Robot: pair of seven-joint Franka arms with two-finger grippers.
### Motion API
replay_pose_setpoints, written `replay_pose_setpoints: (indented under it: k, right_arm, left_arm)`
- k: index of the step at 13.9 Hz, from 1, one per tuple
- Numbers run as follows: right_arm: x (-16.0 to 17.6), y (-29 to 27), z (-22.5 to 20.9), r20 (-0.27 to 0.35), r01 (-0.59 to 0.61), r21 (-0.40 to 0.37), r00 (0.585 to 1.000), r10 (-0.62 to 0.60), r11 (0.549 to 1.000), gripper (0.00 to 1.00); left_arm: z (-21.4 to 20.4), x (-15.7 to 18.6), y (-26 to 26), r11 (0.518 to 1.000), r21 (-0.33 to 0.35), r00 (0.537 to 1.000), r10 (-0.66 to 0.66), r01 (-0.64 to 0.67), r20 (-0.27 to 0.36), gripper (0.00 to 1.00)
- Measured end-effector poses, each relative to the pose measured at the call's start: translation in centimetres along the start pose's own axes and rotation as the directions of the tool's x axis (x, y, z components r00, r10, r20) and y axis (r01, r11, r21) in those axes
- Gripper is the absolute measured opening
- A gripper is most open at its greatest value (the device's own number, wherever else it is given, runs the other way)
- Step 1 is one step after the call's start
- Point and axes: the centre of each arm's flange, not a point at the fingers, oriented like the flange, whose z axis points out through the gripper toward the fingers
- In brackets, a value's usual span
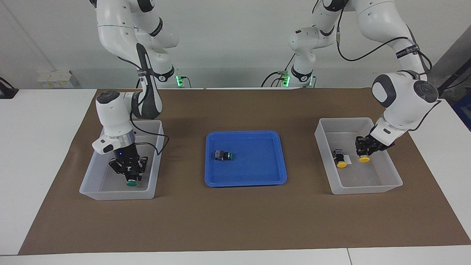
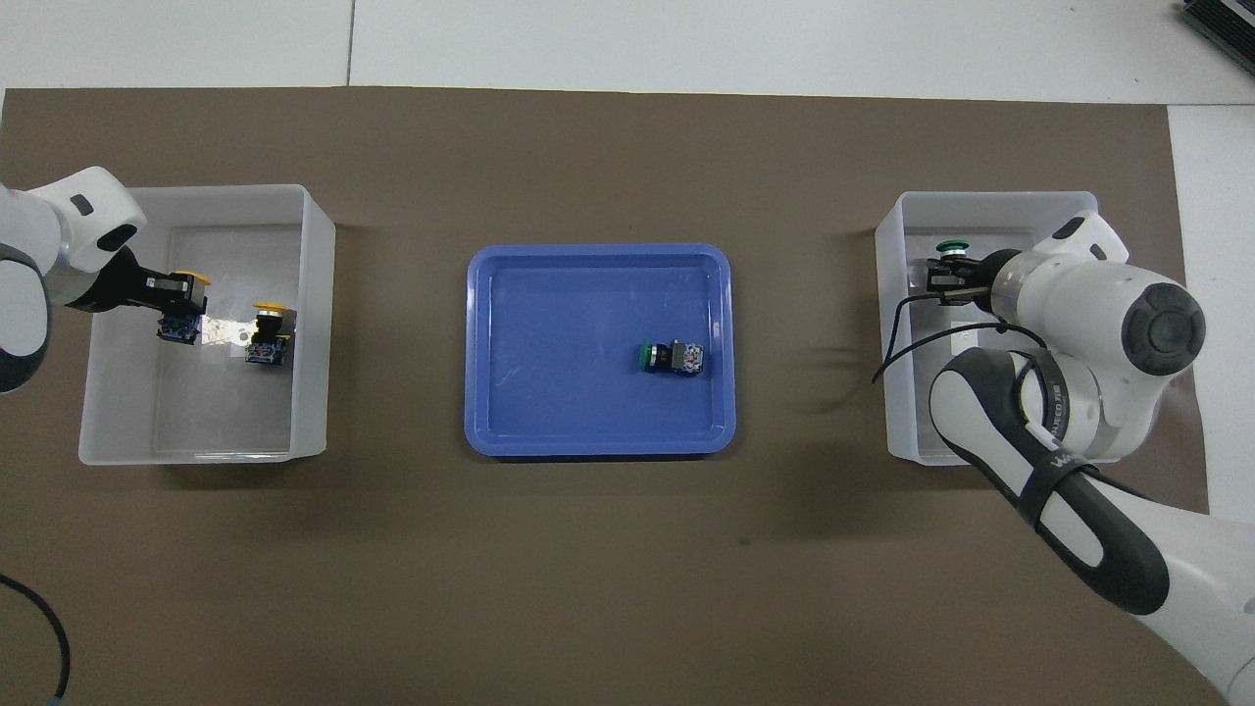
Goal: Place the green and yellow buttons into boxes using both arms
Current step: 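Release the yellow button with the left gripper while the right gripper releases green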
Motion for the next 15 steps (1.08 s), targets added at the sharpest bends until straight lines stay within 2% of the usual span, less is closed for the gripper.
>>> replay_pose_setpoints:
  k: [2, 5, 6, 9, 10, 11, 12, 15]
  right_arm:
    - [0.9, -0.1, -0.9, -0.024, 0.001, 0.000, 1.000, -0.001, 1.000, 0.61]
    - [2.2, -0.2, -3.9, -0.048, 0.005, 0.000, 0.999, -0.005, 1.000, 0.96]
    - [2.6, -0.4, -5.2, -0.053, 0.007, 0.001, 0.999, -0.007, 1.000, 1.00]
    - [3.5, -1.7, -9.4, -0.038, 0.028, 0.011, 0.999, -0.028, 1.000, 1.00]
    - [4.0, -2.6, -11.2, -0.054, 0.042, 0.016, 0.998, -0.042, 0.999, 1.00]
    - [4.4, -3.7, -13.1, -0.075, 0.059, 0.022, 0.996, -0.057, 0.998, 1.00]
    - [4.7, -4.7, -14.6, -0.091, 0.076, 0.028, 0.993, -0.073, 0.997, 1.00]
    - [5.2, -9.5, -17.3, -0.133, 0.156, 0.059, 0.980, -0.147, 0.986, 1.00]
  left_arm:
    - [1.4, -0.8, -0.2, 1.000, 0.004, 1.000, -0.003, 0.003, -0.015, 0.41]
    - [3.7, -2.2, -0.2, 1.000, 0.006, 1.000, -0.007, 0.008, -0.017, 0.41]
    - [4.2, -2.5, -0.5, 1.000, 0.006, 1.000, -0.014, 0.014, -0.017, 0.41]
    - [4.2, -2.9, -1.1, 1.000, 0.007, 1.000, -0.023, 0.023, -0.018, 0.44]
    - [3.9, -2.8, -1.1, 1.000, 0.009, 1.000, -0.021, 0.022, -0.023, 0.45]
    - [3.3, -2.6, -1.0, 1.000, 0.010, 0.999, -0.020, 0.020, -0.028, 0.55]
    - [2.4, -2.3, -1.0, 1.000, 0.011, 0.999, -0.018, 0.018, -0.032, 0.59]
    - [-1.3, -0.9, -1.0, 0.999, 0.031, 1.000, 0.008, -0.007, -0.014, 0.63]
